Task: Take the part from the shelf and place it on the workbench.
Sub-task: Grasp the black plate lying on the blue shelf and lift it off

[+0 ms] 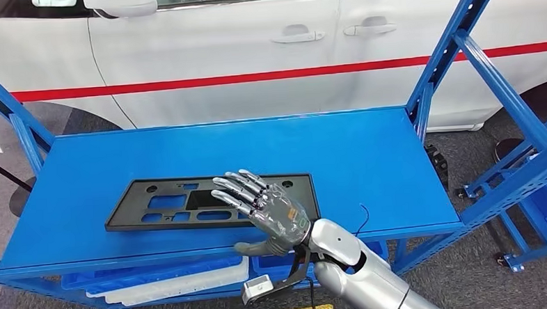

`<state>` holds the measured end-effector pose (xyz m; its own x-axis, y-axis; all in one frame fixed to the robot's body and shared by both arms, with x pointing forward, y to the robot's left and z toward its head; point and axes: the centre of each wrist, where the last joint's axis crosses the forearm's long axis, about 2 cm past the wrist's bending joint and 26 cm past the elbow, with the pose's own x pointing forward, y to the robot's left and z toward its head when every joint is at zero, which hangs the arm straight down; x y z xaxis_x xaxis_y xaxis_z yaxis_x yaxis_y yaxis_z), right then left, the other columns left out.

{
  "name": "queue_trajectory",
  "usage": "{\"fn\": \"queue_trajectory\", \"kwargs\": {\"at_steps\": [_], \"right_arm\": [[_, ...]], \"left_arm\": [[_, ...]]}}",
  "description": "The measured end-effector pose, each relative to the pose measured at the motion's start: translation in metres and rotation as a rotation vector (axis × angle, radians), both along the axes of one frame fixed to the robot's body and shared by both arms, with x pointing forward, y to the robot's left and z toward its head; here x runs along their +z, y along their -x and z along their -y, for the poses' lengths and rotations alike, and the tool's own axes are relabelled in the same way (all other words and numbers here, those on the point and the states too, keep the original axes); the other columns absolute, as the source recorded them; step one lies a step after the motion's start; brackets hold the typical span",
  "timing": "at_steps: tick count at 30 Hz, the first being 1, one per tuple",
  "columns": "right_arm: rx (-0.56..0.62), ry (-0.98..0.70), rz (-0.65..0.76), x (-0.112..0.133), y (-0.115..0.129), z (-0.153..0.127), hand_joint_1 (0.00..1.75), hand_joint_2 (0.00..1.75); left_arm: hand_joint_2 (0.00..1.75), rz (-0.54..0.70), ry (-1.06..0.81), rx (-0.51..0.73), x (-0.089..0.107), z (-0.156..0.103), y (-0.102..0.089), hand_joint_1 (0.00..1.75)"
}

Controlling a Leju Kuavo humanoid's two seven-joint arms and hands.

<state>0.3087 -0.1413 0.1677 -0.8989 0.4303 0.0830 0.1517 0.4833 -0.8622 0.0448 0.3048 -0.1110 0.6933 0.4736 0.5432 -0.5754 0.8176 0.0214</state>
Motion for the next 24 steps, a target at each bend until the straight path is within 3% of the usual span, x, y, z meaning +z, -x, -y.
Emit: {"fn": "queue_trajectory", "kwargs": {"at_steps": [10, 24], "right_arm": [[-0.049, 0.054, 0.051, -0.014, 0.004, -0.027, 0.0, 1.75], [-0.007, 0.165, 0.05, -0.026, 0.006, -0.054, 0.0, 1.75]], "left_arm": [[0.0, 0.002, -0.003, -0.01, 0.0, 0.002, 0.001, 0.0], [0.0, 0.008, -0.009, -0.042, 0.0, 0.001, -0.001, 0.0]]}}
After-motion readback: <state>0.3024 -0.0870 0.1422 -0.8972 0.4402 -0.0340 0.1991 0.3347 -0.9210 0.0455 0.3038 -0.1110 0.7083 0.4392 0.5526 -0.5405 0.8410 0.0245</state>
